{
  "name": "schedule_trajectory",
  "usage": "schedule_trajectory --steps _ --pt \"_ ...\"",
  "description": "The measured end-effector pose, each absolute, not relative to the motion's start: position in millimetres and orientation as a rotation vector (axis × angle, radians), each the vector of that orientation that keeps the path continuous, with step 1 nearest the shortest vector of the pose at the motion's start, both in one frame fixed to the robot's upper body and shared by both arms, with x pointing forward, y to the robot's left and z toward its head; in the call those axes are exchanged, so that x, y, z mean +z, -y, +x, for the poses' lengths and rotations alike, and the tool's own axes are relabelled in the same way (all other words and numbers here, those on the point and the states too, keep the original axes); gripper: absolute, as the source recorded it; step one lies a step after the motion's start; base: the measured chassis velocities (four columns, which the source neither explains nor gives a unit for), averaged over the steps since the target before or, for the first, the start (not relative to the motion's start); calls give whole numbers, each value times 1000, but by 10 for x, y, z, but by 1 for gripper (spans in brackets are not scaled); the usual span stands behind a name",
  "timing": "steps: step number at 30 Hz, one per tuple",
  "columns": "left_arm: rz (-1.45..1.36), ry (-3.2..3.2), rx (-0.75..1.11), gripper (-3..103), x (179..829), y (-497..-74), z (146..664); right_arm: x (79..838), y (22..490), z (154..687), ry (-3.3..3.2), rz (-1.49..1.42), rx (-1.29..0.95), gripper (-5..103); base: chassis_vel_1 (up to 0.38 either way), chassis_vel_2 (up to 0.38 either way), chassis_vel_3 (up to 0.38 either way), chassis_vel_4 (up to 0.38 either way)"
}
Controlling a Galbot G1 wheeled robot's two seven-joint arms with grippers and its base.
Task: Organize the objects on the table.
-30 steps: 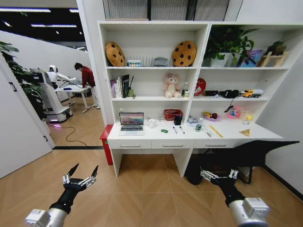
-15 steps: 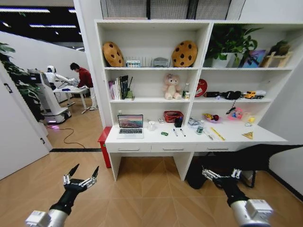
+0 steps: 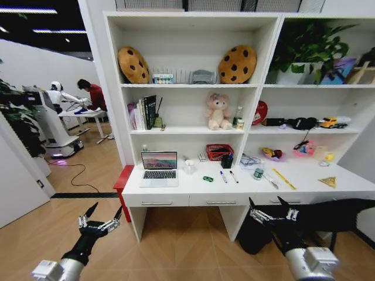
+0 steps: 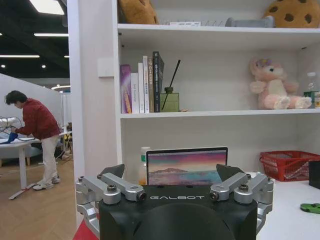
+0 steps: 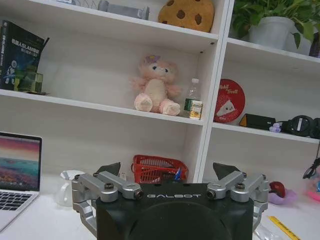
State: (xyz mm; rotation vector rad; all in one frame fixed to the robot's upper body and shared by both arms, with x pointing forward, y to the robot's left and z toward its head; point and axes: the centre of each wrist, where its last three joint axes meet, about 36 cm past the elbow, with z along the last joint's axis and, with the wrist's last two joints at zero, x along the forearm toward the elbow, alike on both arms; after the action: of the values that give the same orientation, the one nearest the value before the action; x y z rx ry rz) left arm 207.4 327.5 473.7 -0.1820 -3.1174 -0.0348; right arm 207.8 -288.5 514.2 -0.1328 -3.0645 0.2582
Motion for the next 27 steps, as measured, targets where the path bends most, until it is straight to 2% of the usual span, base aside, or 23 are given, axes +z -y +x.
schedule_trajectory --steps 12,15,24,25,27 --pt "-177 3121 -29 100 4698 -3284 2103 5142 2847 2113 3098 -103 253 100 -355 352 348 -351" --pt "-174 3122 -22 100 4683 -3281 2116 5120 2857 2126 3094 -103 255 100 -242 196 176 -242" --pt "-129 3127 -17 100 4646 -3294 2170 5070 2870 2135 3072 -110 251 100 -7 8 -5 16" --pt "-127 3133 -28 103 4656 -3297 2200 5060 2872 2134 3068 -116 251 100 64 -71 -87 62" --pt "-129 3139 -41 100 4672 -3298 2232 5056 2873 2134 3067 -123 252 100 64 -71 -68 65"
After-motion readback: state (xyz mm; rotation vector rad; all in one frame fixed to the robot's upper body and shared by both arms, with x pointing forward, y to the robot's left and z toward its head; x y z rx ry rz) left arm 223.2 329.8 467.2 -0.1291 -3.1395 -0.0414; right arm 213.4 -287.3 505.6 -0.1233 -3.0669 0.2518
